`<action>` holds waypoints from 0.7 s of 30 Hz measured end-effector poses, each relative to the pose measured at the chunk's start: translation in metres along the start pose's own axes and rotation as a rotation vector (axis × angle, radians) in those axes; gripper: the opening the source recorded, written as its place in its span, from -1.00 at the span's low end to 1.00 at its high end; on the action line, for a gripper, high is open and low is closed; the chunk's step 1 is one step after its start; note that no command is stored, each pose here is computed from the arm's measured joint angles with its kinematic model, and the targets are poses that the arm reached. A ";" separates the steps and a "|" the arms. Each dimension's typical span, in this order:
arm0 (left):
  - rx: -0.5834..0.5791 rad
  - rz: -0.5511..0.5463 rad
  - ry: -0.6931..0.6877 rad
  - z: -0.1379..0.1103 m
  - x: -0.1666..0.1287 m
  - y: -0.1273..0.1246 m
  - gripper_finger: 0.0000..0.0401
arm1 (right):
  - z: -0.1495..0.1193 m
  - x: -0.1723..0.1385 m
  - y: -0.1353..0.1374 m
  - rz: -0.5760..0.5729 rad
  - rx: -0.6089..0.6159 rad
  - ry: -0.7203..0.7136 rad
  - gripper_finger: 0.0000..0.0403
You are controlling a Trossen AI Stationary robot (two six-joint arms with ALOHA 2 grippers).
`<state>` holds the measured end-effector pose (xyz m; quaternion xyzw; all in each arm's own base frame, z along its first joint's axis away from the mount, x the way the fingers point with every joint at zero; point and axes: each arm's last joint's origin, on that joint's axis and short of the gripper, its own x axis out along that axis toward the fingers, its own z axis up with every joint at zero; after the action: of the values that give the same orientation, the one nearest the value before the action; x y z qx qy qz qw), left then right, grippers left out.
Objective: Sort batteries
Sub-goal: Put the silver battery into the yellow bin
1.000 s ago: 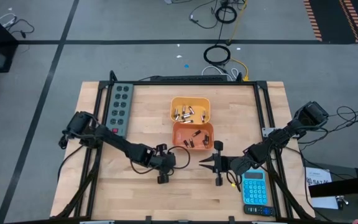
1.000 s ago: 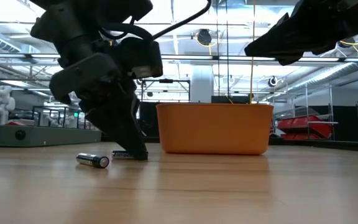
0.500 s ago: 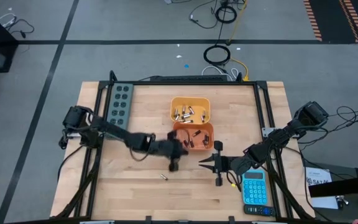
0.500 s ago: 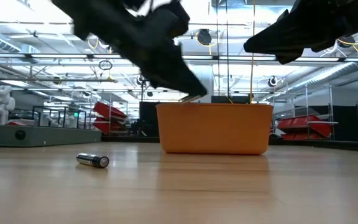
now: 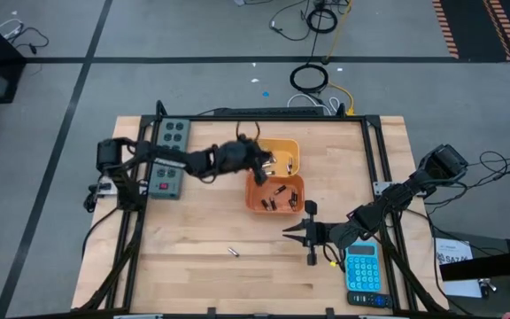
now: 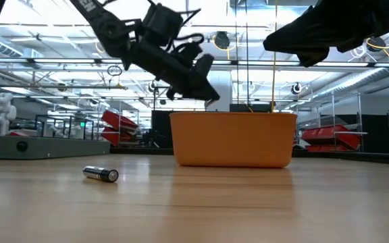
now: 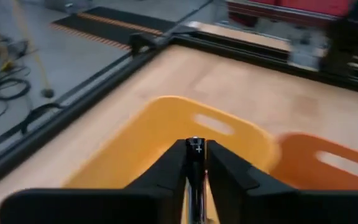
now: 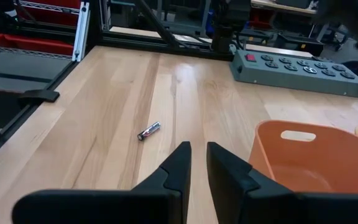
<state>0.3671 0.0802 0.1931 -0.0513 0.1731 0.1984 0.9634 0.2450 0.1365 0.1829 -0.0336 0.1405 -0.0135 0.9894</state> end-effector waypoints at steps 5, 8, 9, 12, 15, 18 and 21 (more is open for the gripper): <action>-0.017 -0.014 0.044 0.002 -0.002 0.014 -0.35 | 0.000 0.000 0.000 0.000 -0.002 0.003 -0.78; 0.036 -0.027 0.059 0.018 -0.018 0.009 -0.20 | -0.001 0.000 0.000 0.000 -0.005 0.009 -0.78; 0.049 -0.039 0.066 0.024 -0.027 0.006 -0.17 | -0.001 0.000 0.000 0.000 -0.007 0.011 -0.78; 0.124 -0.212 0.078 0.041 -0.058 -0.016 -0.15 | -0.002 0.000 0.000 -0.001 -0.012 0.020 -0.78; 0.198 -0.370 0.113 0.045 -0.094 -0.050 -0.15 | -0.003 0.000 0.000 -0.002 -0.009 0.028 -0.78; 0.278 -0.484 0.210 0.032 -0.123 -0.087 -0.15 | -0.004 0.000 0.000 -0.003 -0.011 0.033 -0.78; 0.350 -0.529 0.285 0.013 -0.145 -0.121 -0.15 | -0.004 0.000 0.000 0.003 -0.014 0.039 -0.78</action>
<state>0.2949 -0.0814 0.2597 0.0443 0.3179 -0.1000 0.9418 0.2438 0.1361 0.1789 -0.0400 0.1598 -0.0115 0.9863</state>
